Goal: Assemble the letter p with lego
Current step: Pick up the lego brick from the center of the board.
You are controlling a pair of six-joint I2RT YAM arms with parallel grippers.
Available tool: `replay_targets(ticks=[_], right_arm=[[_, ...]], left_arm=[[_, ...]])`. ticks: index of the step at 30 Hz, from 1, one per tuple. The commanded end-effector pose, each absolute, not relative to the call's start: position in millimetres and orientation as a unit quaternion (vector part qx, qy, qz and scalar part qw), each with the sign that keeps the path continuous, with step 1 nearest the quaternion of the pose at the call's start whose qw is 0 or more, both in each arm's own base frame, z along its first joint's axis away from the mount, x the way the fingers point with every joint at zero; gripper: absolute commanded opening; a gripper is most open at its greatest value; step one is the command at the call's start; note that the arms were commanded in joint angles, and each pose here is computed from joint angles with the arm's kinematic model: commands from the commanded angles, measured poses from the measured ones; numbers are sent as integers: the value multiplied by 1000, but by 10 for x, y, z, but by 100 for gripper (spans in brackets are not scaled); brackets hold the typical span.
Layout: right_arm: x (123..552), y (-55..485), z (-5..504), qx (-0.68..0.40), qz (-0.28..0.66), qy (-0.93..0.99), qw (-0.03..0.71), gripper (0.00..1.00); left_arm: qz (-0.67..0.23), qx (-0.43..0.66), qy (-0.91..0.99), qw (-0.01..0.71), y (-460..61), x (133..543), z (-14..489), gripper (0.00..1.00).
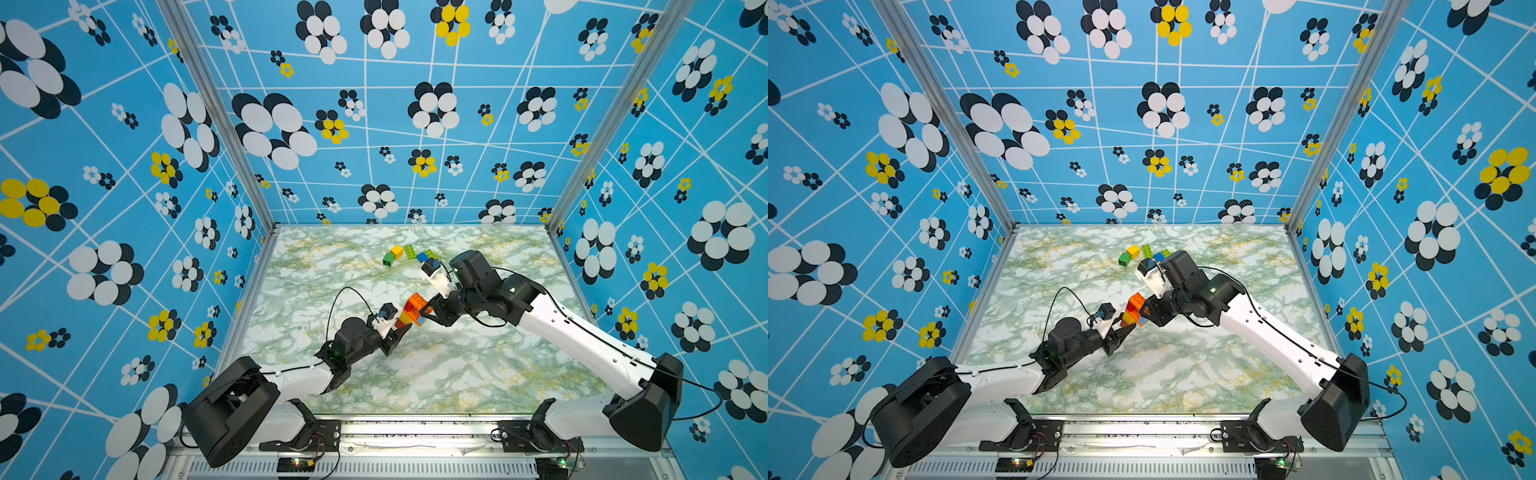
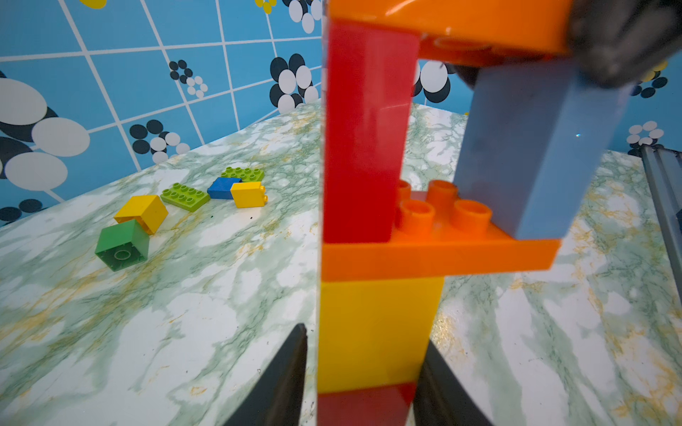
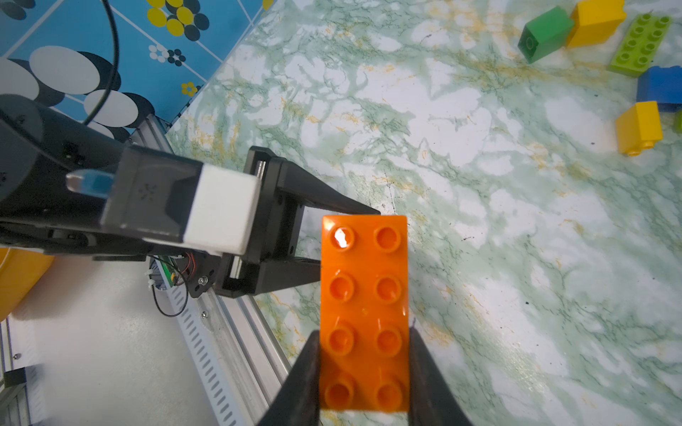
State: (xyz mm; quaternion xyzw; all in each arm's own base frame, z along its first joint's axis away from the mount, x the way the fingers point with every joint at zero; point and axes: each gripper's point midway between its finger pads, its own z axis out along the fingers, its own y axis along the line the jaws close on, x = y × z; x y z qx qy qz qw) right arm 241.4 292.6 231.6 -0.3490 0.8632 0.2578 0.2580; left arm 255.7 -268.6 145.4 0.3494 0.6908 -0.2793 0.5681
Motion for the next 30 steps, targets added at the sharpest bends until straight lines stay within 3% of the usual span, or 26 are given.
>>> replay_targets(ticks=[1,10,30], right_arm=[[2379,2992,2379,-352,269,859,256,19],[2388,3010,2344,-352,266,861,254,19],[2231,2972,2016,-371,235,879,183,19]], left_arm=[[-282,357,680,575,-2717,2547,1493,44],[-289,358,679,572,-2749,2535,1509,31],[-222,359,672,608,-2660,2612,1661,30]])
